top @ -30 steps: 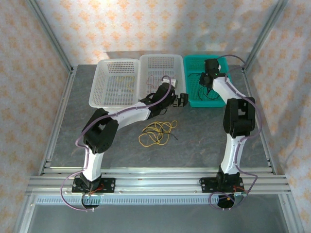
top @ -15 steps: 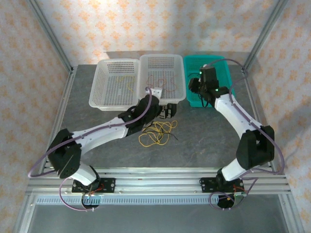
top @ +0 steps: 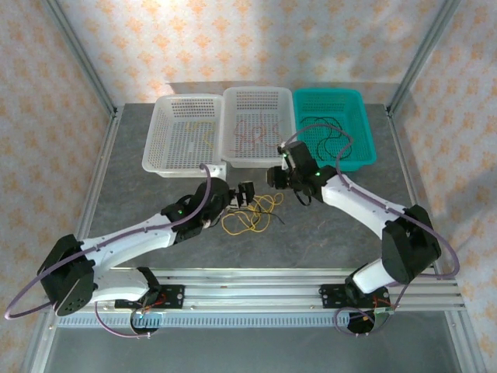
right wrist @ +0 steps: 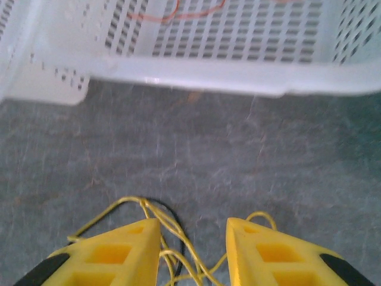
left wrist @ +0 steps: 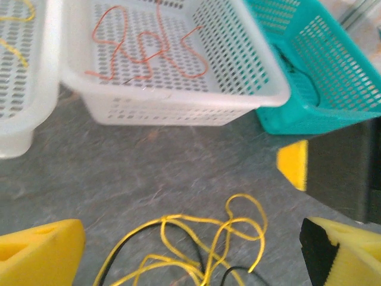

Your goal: Untangle the cables

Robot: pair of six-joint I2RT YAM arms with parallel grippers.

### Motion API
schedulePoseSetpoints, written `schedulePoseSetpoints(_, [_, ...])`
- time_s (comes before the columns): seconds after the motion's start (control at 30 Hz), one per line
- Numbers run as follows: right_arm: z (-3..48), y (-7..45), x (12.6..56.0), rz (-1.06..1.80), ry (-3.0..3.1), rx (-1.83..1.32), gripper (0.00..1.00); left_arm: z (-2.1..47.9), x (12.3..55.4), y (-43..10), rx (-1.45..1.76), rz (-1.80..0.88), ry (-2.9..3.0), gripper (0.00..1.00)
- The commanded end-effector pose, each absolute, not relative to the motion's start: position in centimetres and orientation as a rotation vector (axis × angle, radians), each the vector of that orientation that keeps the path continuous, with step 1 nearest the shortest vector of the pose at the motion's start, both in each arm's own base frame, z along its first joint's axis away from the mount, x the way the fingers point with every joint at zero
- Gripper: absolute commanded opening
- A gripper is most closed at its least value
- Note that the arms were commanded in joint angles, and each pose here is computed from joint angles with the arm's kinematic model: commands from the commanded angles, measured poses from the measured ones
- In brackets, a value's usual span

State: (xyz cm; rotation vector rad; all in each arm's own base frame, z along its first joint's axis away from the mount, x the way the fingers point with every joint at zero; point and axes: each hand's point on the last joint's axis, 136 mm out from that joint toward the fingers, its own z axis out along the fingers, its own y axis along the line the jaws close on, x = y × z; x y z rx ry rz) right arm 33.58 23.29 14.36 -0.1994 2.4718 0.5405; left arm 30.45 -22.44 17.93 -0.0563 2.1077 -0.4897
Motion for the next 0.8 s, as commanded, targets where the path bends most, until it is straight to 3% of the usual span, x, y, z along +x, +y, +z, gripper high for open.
schedulePoseSetpoints(0.0, [13.7, 23.2, 32.2, 0.560, 2.506, -0.272, 0.34, 15.7, 29.4, -21.1, -0.101, -0.437, 2.167, 0.94])
schedulePoseSetpoints(0.27, [11.3, 23.7, 29.6, 0.610, 2.605, -0.429, 0.36, 13.4, 27.9, -22.1, -0.055, -0.550, 2.229, 0.94])
schedulePoseSetpoints(0.77, [8.0, 23.1, 29.8, 0.459, 2.685, -0.447, 0.38, 9.8, 28.2, -22.8, -0.056, -0.542, 2.353, 0.99])
